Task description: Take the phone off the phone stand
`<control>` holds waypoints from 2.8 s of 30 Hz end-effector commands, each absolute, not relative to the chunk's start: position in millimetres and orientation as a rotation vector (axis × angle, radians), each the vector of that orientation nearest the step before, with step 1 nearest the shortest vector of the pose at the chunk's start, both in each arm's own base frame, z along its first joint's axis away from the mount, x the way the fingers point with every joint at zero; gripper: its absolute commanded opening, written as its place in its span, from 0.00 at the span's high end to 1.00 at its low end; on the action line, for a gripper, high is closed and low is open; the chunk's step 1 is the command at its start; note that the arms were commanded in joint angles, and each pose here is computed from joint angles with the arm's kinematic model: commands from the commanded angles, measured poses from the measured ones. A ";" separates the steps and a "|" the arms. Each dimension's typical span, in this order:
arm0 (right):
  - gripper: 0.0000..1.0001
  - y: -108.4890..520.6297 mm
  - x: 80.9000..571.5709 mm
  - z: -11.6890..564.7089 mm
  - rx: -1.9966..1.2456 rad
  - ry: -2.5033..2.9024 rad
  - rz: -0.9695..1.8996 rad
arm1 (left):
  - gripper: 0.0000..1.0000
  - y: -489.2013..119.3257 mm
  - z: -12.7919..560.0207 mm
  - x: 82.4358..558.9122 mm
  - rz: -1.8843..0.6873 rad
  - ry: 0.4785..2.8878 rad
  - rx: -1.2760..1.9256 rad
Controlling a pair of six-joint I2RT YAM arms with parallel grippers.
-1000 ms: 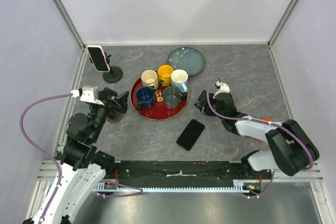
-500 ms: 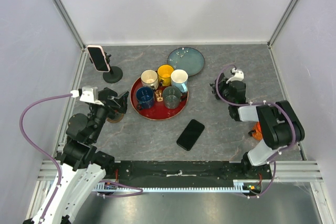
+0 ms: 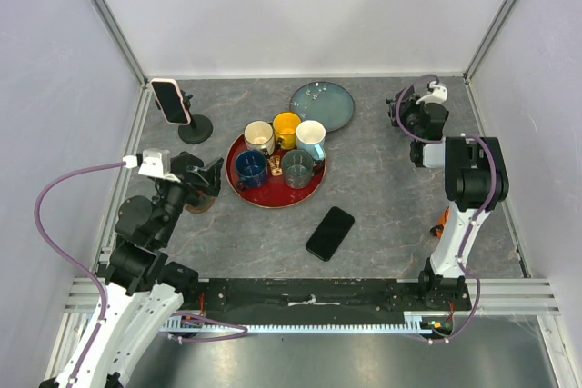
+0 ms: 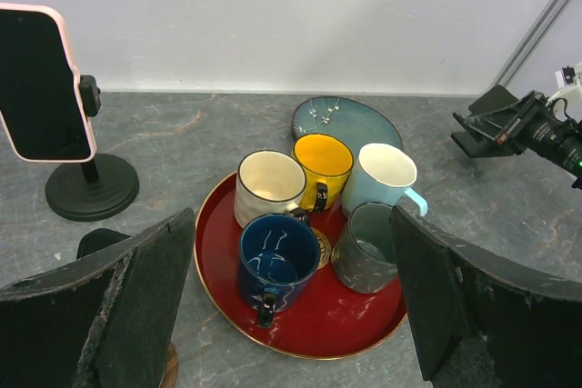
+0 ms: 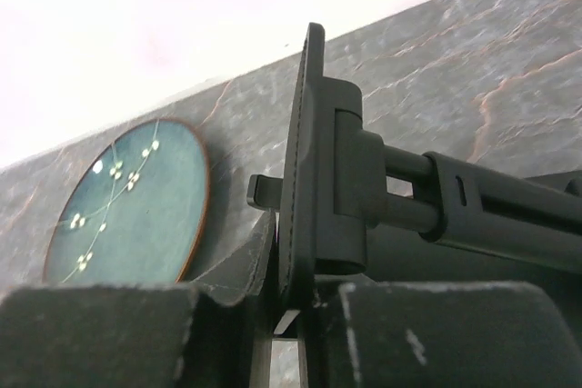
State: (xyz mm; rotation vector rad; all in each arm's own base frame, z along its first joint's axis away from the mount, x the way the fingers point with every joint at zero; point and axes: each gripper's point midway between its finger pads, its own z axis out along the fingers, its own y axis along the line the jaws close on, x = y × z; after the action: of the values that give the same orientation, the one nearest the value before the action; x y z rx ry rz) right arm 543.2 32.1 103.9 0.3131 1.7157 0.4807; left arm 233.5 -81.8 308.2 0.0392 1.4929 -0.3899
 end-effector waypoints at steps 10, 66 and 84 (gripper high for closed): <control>0.75 18.0 579.6 104.2 0.425 1.661 0.676 | 0.06 -82.8 307.6 238.5 -0.369 1.489 0.060; 0.02 227.3 305.0 196.5 -0.311 1.573 0.924 | 0.00 -4.1 223.6 294.1 0.103 1.981 -0.164; 0.02 243.3 299.1 195.7 -0.365 1.593 0.895 | 0.01 -3.7 215.7 291.6 0.397 2.001 -0.424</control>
State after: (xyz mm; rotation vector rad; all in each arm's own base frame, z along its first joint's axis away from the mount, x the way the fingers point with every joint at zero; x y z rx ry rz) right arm 293.8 240.9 179.0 -0.3488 1.6425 0.9182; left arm 288.0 -11.4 198.0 -0.3089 2.0831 0.2921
